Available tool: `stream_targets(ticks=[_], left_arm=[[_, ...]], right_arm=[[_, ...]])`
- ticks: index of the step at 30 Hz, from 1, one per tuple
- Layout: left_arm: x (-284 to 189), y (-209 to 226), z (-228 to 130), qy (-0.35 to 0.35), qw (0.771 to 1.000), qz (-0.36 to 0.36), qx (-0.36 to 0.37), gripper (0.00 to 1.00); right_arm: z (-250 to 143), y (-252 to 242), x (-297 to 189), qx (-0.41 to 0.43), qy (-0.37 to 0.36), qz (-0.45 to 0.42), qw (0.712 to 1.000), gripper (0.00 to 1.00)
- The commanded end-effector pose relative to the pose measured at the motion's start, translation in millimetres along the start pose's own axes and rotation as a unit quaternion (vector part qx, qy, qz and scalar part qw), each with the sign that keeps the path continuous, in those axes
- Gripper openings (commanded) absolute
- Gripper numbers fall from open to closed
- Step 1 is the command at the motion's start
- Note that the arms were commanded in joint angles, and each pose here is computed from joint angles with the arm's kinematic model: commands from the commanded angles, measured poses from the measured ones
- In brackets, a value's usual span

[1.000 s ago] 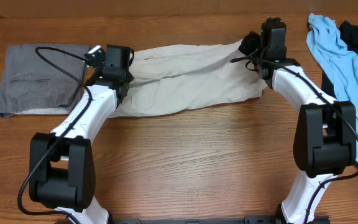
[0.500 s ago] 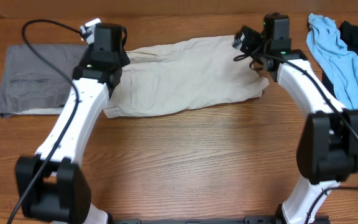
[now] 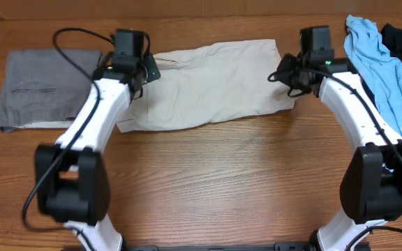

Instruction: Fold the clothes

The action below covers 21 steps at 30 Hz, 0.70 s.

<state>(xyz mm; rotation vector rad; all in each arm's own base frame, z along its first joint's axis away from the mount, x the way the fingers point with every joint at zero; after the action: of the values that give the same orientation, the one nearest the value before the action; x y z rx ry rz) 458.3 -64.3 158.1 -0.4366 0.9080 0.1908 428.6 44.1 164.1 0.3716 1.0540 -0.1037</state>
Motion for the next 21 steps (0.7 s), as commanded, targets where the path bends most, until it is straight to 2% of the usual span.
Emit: stream_targets(ticks=[1, 9, 14, 21], left_arm=[[24.3, 5.3, -5.0, 0.011, 1.000, 0.003, 0.012, 0.04], [63.6, 11.5, -12.1, 0.000, 1.000, 0.013, 0.012, 0.04], [75.1, 17.8, -17.3, 0.001, 0.999, 0.031, 0.017, 0.04], [65.7, 2.3, 1.0, -0.038, 0.996, -0.002, 0.076, 0.04]], right_arm=[[-20.3, -20.4, 20.3, -0.002, 0.016, -0.048, 0.999, 0.04], [-66.1, -44.1, 52.9, -0.001, 0.030, -0.058, 0.998, 0.04], [-89.6, -61.0, 57.7, -0.001, 0.057, -0.099, 0.993, 0.04], [-87.6, -63.1, 51.4, -0.004, 0.065, -0.119, 0.991, 0.04]])
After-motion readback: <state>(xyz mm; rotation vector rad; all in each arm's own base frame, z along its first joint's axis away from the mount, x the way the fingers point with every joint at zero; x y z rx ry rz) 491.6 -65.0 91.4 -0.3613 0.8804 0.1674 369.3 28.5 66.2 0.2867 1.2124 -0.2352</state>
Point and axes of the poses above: each gripper's point midway between its finger pads, its own x axis out along the fingers, its own y axis along the line the jaws close on, z = x × y, the point moved 7 cm from there along -x, back along the fingers, and after that the axes turned 6 degrees about -x, right-handed, at the moved point
